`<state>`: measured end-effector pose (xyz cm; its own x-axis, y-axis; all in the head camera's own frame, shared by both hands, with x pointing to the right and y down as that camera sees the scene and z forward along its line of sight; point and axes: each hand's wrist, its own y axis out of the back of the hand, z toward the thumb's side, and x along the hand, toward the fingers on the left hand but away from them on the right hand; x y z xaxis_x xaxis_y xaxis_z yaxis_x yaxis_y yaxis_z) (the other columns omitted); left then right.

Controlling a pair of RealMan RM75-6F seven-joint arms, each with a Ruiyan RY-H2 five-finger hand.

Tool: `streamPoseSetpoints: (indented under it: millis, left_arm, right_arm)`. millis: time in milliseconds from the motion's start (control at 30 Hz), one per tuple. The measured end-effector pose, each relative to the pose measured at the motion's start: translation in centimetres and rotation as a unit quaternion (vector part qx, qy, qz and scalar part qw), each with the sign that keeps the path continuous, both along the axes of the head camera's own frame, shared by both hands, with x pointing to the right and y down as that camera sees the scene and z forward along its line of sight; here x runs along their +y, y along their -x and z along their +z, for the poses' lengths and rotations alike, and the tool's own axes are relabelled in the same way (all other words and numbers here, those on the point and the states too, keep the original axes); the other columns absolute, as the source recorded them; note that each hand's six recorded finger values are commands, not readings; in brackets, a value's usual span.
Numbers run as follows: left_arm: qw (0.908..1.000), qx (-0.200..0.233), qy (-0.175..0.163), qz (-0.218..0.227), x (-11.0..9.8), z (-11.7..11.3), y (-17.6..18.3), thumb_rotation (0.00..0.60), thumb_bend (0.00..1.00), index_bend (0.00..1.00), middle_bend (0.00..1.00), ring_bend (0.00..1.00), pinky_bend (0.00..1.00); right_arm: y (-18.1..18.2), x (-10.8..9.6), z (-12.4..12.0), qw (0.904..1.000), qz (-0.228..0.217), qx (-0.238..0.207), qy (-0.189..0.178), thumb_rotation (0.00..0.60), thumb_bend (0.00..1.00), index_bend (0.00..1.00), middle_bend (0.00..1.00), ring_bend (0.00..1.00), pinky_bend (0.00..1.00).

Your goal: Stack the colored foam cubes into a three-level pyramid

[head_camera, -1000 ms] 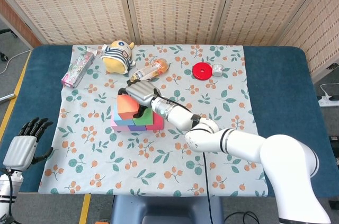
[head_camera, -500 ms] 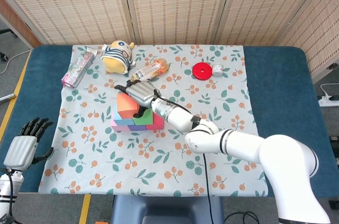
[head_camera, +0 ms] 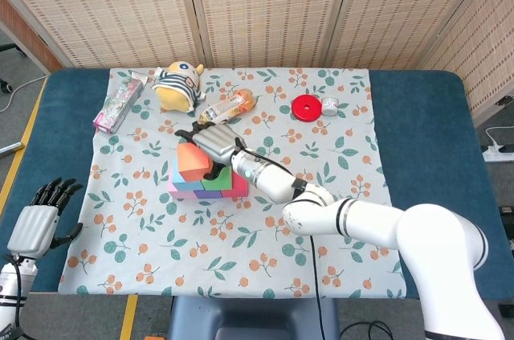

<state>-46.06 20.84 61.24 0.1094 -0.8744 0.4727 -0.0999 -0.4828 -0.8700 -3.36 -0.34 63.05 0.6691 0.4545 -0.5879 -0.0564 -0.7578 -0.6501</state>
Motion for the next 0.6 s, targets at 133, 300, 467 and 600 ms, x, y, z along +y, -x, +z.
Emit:
streamPoseSetpoints:
  millis: [133, 300, 467, 600]
  left_arm:
    - [1.0, 0.001, 0.003, 0.004, -0.2, 0.2, -0.2, 0.6, 0.32, 0.17, 0.1, 0.03, 0.11]
    - [0.9999, 0.004, 0.008, 0.014, -0.8, 0.5, -0.7, 0.6, 0.32, 0.17, 0.09, 0.03, 0.11]
    - [0.9995, 0.009, 0.021, 0.023, -1.6, 1.1, -1.2, 0.6, 0.32, 0.18, 0.09, 0.03, 0.11]
    - [0.9986, 0.006, 0.043, 0.031, -2.1, 2.2, -1.6, 0.6, 0.32, 0.19, 0.1, 0.03, 0.11]
  right_arm:
    - [0.0, 0.1, -0.1, 1.0, 0.0, -0.001, 0.0, 0.6, 0.12, 0.0, 0.11, 0.03, 0.08]
    - [-0.2, 0.2, -0.6, 1.0, 0.004, -0.008, -0.003, 0.6, 0.12, 0.0, 0.05, 0.0, 0.07]
    - [-1.4, -0.1, -1.6, 0.9997, 0.016, -0.017, -0.01, 0.6, 0.12, 0.0, 0.04, 0.0, 0.06]
    - [-4.4, -0.5, -2.2, 0.9988, 0.044, -0.02, -0.013, 0.6, 0.12, 0.0, 0.04, 0.0, 0.06]
